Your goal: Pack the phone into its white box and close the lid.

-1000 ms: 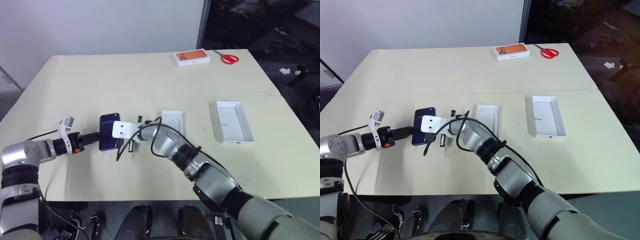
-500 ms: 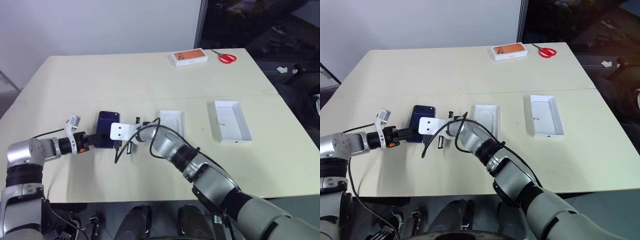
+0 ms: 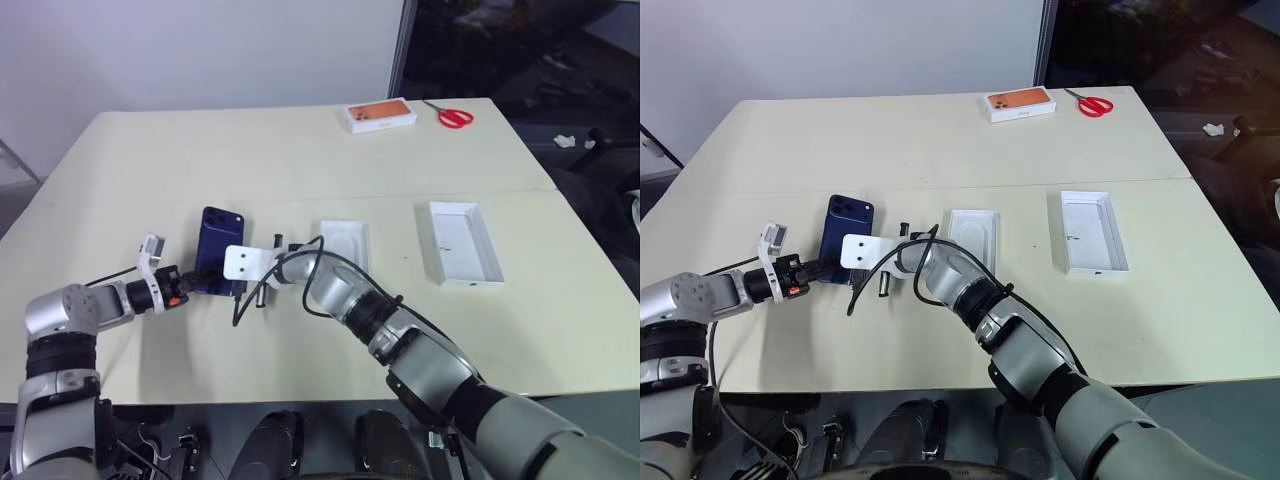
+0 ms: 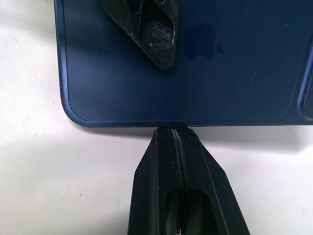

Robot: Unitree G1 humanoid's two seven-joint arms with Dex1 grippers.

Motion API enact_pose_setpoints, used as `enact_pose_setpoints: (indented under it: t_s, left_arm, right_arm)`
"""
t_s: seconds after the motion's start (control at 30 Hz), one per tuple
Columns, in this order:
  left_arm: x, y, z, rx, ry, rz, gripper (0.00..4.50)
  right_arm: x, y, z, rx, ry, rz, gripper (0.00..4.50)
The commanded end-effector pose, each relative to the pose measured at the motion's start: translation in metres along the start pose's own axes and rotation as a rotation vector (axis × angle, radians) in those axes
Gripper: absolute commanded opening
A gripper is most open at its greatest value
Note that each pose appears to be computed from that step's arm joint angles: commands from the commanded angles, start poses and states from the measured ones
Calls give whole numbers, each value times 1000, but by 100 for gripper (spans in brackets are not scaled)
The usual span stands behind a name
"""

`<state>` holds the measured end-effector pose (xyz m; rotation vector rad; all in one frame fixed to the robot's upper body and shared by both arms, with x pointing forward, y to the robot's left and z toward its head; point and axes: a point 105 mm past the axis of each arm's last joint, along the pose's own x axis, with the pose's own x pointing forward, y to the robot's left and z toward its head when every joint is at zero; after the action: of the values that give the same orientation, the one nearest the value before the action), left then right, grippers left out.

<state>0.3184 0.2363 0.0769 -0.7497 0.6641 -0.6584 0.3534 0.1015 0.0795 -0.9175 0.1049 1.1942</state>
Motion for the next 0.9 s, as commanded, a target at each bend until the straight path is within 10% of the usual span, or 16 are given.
enact_pose_setpoints:
  t_s: [0.03,0.43,0.6,0.8,0.9]
  left_arm:
    - [4,18,-31,-124,71,56,2]
    - [-6,15,-30,-243,-32,-19,2]
    - [-13,-11,-13,-284,-144,-188,2]
    - [-16,-45,-6,-237,-194,-304,0]
    - [-14,-51,-4,-215,-217,-312,0]
  right_arm:
    - [-2,-3,9,-19,-32,-12,0]
    - [-33,-27,15,207,-183,-37,0]
    - [-85,-44,42,541,-491,86,0]
    - [-131,-34,4,425,-395,114,234]
    - [-146,-11,-35,388,-239,191,234]
